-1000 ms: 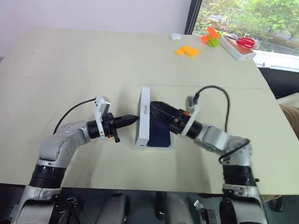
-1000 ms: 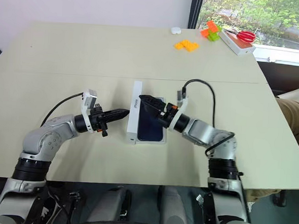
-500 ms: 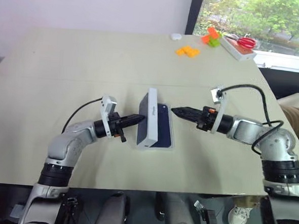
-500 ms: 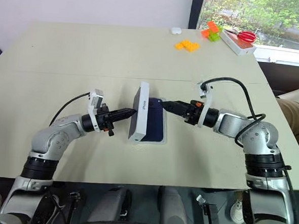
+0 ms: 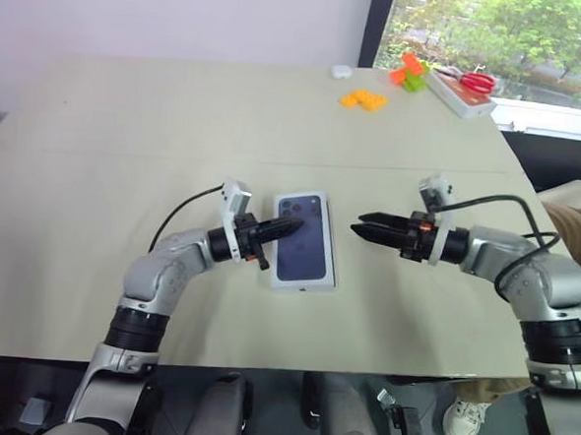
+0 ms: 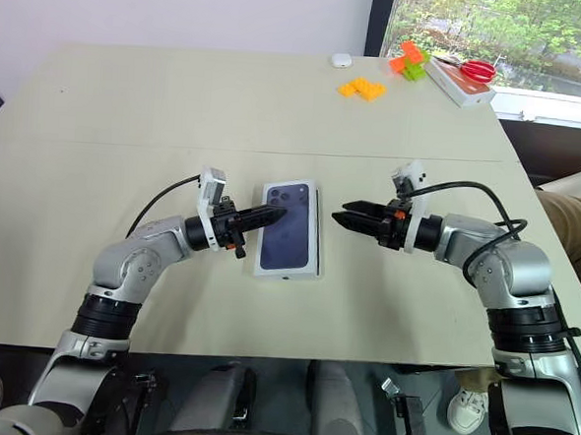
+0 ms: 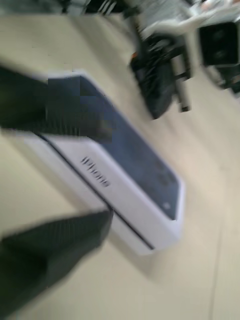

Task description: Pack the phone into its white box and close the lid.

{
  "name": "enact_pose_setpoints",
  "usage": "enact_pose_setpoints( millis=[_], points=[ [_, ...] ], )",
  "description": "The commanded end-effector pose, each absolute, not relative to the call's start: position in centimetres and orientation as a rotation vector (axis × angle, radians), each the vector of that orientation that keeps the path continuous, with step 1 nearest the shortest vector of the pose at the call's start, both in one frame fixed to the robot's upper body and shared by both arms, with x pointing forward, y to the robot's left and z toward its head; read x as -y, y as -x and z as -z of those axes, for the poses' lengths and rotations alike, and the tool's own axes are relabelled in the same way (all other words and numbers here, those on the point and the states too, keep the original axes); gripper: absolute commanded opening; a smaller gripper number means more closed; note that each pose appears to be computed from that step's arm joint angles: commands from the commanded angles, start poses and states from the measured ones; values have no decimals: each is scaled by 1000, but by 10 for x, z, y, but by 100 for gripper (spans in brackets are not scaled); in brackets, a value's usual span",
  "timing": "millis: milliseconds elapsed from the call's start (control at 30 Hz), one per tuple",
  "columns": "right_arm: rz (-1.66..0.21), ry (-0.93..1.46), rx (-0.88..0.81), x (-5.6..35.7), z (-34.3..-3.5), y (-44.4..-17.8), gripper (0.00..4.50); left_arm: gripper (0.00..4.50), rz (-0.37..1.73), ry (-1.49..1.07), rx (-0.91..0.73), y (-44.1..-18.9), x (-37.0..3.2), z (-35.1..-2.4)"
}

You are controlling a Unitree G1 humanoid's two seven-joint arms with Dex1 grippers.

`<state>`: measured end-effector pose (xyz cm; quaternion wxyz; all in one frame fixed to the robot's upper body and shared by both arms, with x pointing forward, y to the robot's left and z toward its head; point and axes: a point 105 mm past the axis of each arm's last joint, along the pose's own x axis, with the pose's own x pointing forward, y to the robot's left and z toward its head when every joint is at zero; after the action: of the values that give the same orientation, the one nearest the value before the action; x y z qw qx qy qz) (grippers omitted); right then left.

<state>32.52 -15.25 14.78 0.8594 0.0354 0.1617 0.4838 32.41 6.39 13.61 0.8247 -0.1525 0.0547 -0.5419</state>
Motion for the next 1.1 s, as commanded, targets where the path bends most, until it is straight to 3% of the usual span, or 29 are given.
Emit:
enact_pose_setpoints(
  millis=[33,267,500,800,1100],
  points=[
    [-1006,77,-279,153,-150,-330,9,0,1165,284,-49,-321,-67,-154],
    [-984,174,-247,152,-148,-337,3,0,1093,243,-52,-325,-96,-160],
    [-986,343,-221,134,-135,-336,3,0,987,141,-172,-323,-141,-131],
    [-964,433,-222,135,-127,-341,3,0,998,135,-295,-321,-117,-95],
    [-963,507,-222,136,-122,-339,3,0,1041,159,-326,-328,-87,-87]
  ],
)
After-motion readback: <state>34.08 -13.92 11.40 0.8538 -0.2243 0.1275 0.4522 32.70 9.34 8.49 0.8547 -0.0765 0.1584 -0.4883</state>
